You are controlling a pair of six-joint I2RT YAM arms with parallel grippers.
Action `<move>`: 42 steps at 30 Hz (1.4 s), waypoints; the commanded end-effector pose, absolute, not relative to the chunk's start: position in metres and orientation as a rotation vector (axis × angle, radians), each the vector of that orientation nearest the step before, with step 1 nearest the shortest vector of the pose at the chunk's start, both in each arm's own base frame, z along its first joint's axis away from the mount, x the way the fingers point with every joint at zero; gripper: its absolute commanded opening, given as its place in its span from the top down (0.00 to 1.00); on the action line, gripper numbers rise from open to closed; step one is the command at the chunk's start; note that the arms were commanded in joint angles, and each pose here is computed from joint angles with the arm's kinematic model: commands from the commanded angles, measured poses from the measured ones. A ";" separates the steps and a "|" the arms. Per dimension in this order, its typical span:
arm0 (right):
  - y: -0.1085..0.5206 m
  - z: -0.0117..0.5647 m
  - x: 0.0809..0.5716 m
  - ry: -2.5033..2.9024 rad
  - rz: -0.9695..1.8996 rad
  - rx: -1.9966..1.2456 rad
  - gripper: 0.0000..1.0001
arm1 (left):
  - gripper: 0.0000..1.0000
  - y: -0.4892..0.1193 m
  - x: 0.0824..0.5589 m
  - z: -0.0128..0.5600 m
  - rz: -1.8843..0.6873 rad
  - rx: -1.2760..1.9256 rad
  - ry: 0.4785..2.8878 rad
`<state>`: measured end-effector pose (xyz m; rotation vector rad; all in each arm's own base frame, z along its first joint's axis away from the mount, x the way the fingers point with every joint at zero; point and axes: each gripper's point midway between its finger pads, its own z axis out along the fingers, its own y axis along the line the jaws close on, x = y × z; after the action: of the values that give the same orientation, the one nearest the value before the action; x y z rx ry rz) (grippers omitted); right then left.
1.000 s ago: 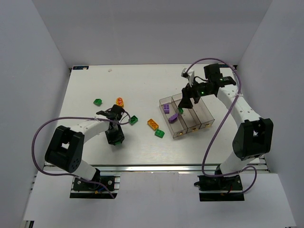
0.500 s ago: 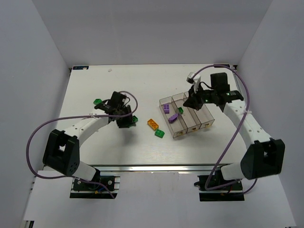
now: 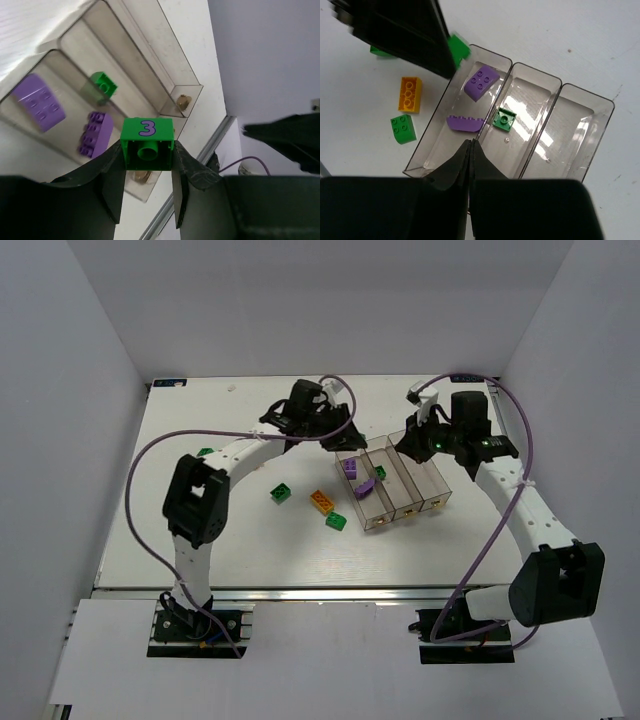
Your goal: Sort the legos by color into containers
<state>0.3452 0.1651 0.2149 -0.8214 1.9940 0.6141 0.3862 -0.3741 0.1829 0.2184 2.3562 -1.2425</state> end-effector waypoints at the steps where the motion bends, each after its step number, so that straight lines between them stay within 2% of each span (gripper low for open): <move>1: 0.160 0.239 0.347 1.923 0.558 -0.796 1.00 | 0.94 -0.413 0.377 0.201 -1.434 0.304 2.292; 8: 0.156 0.229 0.335 1.932 0.551 -0.803 1.00 | 0.86 -0.458 0.381 0.187 -1.543 0.309 2.293; 9: 0.156 0.228 0.335 1.933 0.553 -0.803 1.00 | 0.83 -0.464 0.381 0.191 -1.548 0.322 2.287; 11: 0.158 0.225 0.333 1.934 0.562 -0.810 0.98 | 0.65 -0.465 0.382 0.179 -1.533 0.302 2.324; 13: 0.158 0.225 0.331 1.932 0.571 -0.818 0.80 | 0.47 -0.467 0.379 0.170 -1.514 0.296 2.353; 14: 0.158 0.224 0.331 1.932 0.574 -0.825 0.73 | 0.41 -0.466 0.377 0.168 -1.506 0.295 2.366; 15: 0.159 0.223 0.329 1.933 0.580 -0.832 0.56 | 0.36 -0.465 0.378 0.167 -1.499 0.289 2.370; 18: 0.163 0.222 0.323 1.916 0.607 -0.878 0.37 | 0.33 -0.463 0.376 0.162 -1.486 0.283 2.388; 21: 0.172 0.228 0.312 1.865 0.680 -0.949 0.30 | 0.33 -0.462 0.376 0.166 -1.483 0.282 2.381; 26: 0.186 0.241 0.287 1.759 0.807 -1.077 0.33 | 0.37 -0.453 0.387 0.190 -1.469 0.258 2.323; 29: 0.196 0.246 0.272 1.671 0.881 -1.169 0.46 | 0.60 -0.428 0.403 0.212 -1.359 0.205 2.288; 30: 0.196 0.243 0.266 1.657 0.893 -1.201 0.56 | 0.77 -0.415 0.402 0.226 -1.327 0.189 2.269; 32: 0.203 0.236 0.258 1.654 0.933 -1.235 0.67 | 0.88 -0.384 0.412 0.228 -1.223 0.120 2.270; 33: 0.202 0.226 0.259 1.711 0.920 -1.223 0.69 | 0.93 -0.368 0.408 0.215 -1.176 0.082 2.307; 34: 0.208 0.222 0.257 1.716 0.916 -1.247 0.69 | 0.93 -0.351 0.403 0.236 -1.147 0.061 2.268; 35: 0.215 0.216 0.253 1.726 0.914 -1.282 0.69 | 0.93 -0.327 0.408 0.233 -1.065 0.001 2.278; 36: 0.215 0.204 0.256 1.777 0.874 -1.296 0.65 | 0.93 -0.310 0.399 0.215 -1.013 -0.035 2.325; 38: 0.233 0.195 0.248 1.777 0.856 -1.374 0.58 | 0.87 -0.273 0.388 0.228 -0.910 -0.099 2.301; 39: 0.233 0.187 0.253 1.809 0.804 -1.380 0.55 | 0.78 -0.260 0.381 0.225 -0.873 -0.126 2.310; 40: 0.243 0.181 0.251 1.812 0.799 -1.403 0.51 | 0.58 -0.246 0.360 0.222 -0.846 -0.145 2.324; 42: 0.251 0.160 0.258 1.888 0.708 -1.412 0.43 | 0.43 -0.219 0.347 0.213 -0.769 -0.222 2.329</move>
<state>0.2419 0.2472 0.1800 -1.4005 1.8144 0.8706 0.3746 -0.2525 0.2344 -0.1486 2.2674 -0.9379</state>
